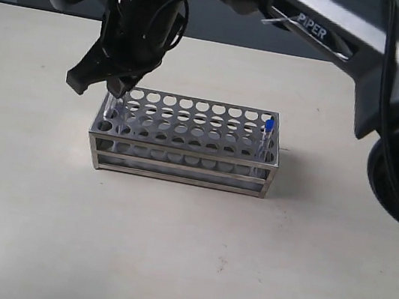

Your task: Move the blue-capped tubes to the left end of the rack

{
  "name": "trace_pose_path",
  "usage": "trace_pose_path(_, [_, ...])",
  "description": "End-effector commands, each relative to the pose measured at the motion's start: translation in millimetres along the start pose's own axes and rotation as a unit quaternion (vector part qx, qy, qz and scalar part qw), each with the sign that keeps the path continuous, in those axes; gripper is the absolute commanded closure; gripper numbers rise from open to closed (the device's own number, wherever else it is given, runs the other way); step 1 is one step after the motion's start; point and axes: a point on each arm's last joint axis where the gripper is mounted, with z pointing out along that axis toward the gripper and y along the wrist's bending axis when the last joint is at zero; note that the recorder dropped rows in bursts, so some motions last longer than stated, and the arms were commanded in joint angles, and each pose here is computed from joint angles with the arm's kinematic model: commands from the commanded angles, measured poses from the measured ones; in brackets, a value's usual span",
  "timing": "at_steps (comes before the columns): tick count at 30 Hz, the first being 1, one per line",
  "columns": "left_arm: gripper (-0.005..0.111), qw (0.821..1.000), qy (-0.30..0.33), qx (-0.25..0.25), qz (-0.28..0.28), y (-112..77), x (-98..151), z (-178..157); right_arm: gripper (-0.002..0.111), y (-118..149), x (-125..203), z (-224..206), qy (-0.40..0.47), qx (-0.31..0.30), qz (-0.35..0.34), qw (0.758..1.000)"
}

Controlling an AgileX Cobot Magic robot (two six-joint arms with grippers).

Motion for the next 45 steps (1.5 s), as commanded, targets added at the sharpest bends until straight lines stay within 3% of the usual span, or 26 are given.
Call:
trace_pose_path(1, [0.106, 1.000, -0.003, 0.003, 0.002, -0.5, -2, 0, 0.109, 1, -2, 13, 0.004, -0.008, -0.008, 1.000])
trace_pose_path(17, [0.106, 1.000, -0.003, 0.003, 0.002, -0.5, -2, 0, 0.109, -1, -7, 6, 0.005, 0.054, -0.033, 0.998])
trace_pose_path(35, [0.106, 1.000, -0.003, 0.003, 0.002, -0.5, -2, 0, 0.109, 2, -10, -16, -0.015, 0.066, -0.022, 0.997])
trace_pose_path(45, [0.106, 1.000, -0.003, 0.003, 0.002, -0.5, -2, 0, 0.109, 1, -4, 19, 0.020, 0.054, -0.016, 0.998])
